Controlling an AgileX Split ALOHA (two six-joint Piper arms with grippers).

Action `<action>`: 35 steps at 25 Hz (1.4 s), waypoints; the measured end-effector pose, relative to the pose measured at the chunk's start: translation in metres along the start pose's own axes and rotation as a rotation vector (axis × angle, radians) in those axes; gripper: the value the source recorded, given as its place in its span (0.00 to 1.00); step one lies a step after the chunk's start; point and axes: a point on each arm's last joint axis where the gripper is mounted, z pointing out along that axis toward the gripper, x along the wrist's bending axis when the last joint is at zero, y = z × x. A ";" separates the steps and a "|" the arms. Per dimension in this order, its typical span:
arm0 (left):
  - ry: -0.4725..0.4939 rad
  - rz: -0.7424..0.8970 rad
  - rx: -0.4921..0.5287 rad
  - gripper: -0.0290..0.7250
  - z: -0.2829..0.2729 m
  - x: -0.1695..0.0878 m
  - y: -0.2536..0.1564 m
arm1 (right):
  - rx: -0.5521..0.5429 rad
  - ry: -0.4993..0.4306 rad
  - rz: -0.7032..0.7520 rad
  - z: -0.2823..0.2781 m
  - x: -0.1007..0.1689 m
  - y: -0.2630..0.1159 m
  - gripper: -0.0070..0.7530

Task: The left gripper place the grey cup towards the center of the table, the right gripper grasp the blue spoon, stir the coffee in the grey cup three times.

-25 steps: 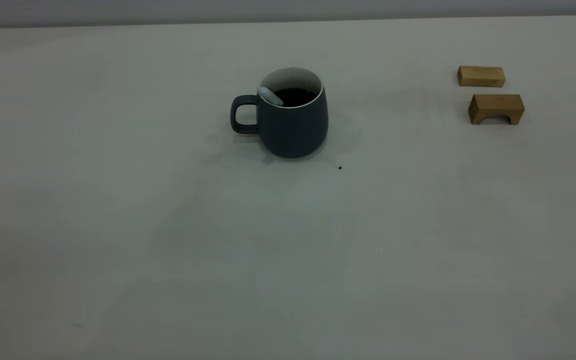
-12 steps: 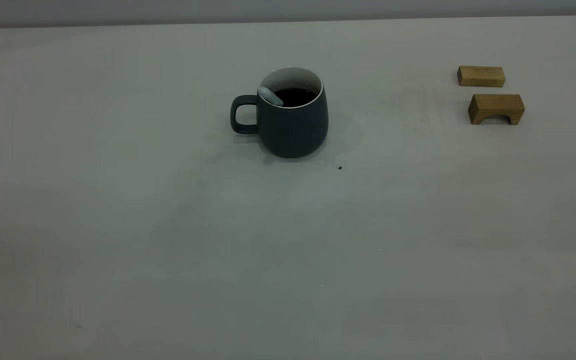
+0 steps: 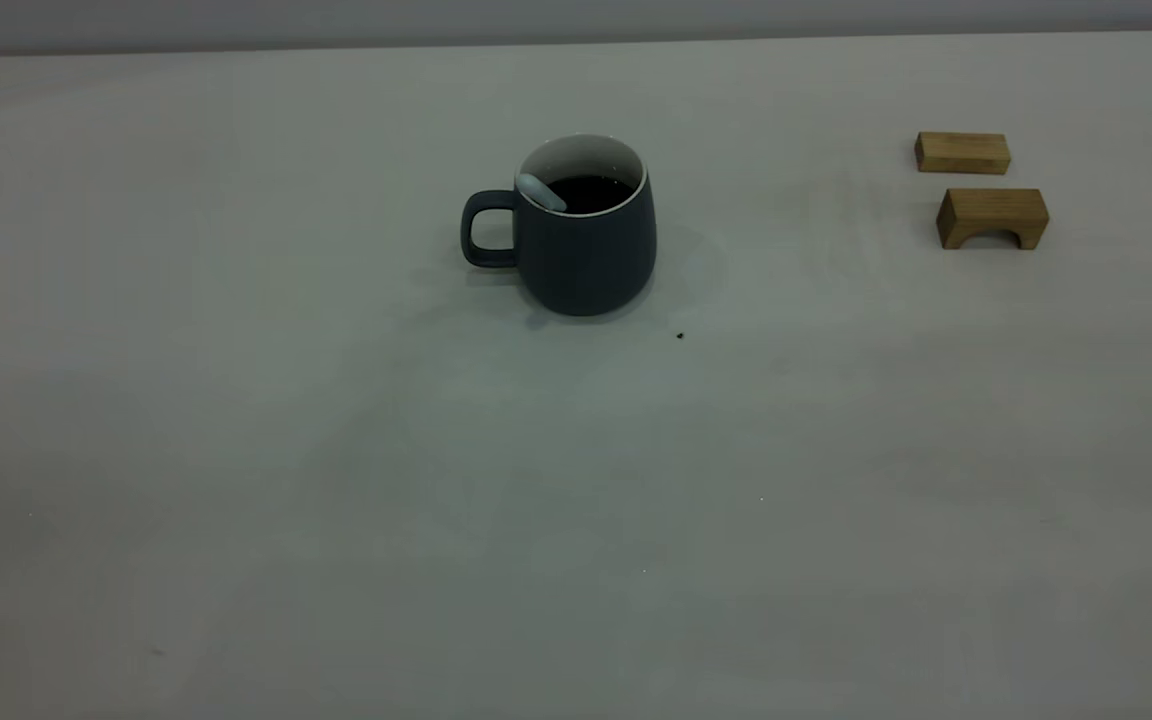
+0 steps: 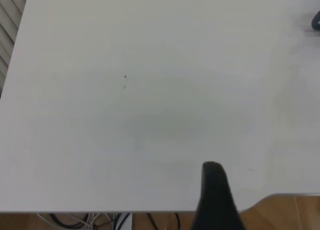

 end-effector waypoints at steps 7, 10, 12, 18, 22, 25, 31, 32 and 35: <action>0.000 0.000 0.000 0.82 0.000 0.000 0.000 | 0.003 0.012 0.019 0.002 0.002 -0.001 0.32; 0.000 0.000 0.000 0.82 0.000 0.000 0.000 | 0.003 0.008 0.033 0.002 0.003 -0.001 0.32; 0.000 0.000 0.000 0.82 0.000 0.000 0.000 | 0.003 0.009 0.036 0.002 0.004 -0.001 0.32; 0.000 0.000 0.000 0.82 0.000 0.000 0.000 | 0.003 0.010 0.038 0.002 0.004 -0.001 0.32; 0.000 0.000 0.000 0.82 0.000 0.000 0.000 | 0.003 0.010 0.038 0.002 0.004 -0.001 0.32; 0.000 0.000 0.000 0.82 0.000 0.000 0.000 | 0.003 0.010 0.038 0.002 0.004 -0.001 0.32; 0.000 0.000 0.000 0.82 0.000 0.000 0.000 | 0.003 0.010 0.038 0.002 0.004 -0.001 0.32; 0.000 0.000 0.000 0.82 0.000 0.000 0.000 | 0.003 0.010 0.038 0.002 0.004 -0.001 0.32; 0.000 0.000 0.000 0.82 0.000 0.000 0.000 | 0.003 0.010 0.036 0.002 0.004 -0.001 0.32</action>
